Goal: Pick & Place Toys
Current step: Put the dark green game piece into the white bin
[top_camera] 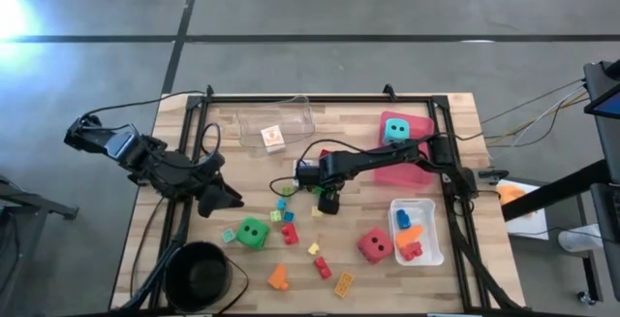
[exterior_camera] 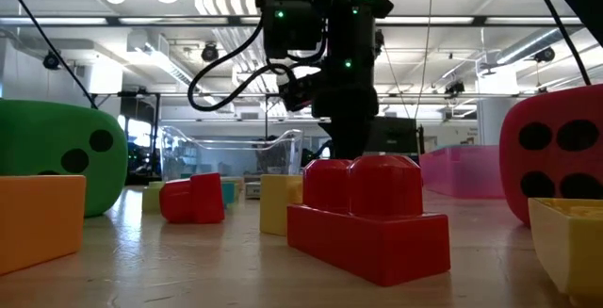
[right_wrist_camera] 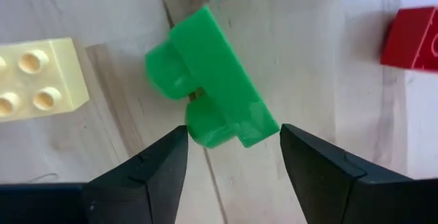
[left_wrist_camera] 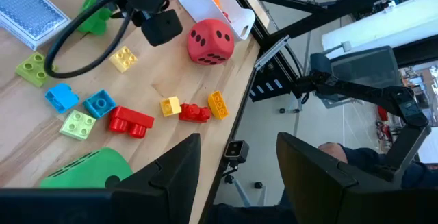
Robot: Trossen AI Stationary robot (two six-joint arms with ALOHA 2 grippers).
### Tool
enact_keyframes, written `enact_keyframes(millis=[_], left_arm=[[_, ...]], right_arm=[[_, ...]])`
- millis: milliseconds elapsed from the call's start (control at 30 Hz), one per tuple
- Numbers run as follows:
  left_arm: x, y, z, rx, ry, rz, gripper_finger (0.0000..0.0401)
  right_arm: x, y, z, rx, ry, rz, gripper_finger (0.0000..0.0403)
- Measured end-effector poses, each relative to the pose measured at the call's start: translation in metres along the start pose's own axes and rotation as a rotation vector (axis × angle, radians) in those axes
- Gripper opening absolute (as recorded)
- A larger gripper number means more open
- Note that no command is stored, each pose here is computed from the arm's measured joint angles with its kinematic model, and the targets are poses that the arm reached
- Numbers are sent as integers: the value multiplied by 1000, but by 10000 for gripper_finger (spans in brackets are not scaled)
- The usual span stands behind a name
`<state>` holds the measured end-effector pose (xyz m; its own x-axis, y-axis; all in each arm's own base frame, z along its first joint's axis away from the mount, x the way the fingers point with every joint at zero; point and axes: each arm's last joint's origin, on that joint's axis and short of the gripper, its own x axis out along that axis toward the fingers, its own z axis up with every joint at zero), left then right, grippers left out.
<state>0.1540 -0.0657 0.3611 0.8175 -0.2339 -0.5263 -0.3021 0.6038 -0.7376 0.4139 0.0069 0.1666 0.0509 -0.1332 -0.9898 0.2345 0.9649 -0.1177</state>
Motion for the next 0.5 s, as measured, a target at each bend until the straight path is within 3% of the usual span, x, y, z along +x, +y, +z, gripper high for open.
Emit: enact_keyframes(millis=[500], left_arm=[[0, 0, 0, 10, -7, 3, 197]], right_arm=[[-2, 9, 6, -253, -84, 17, 224]])
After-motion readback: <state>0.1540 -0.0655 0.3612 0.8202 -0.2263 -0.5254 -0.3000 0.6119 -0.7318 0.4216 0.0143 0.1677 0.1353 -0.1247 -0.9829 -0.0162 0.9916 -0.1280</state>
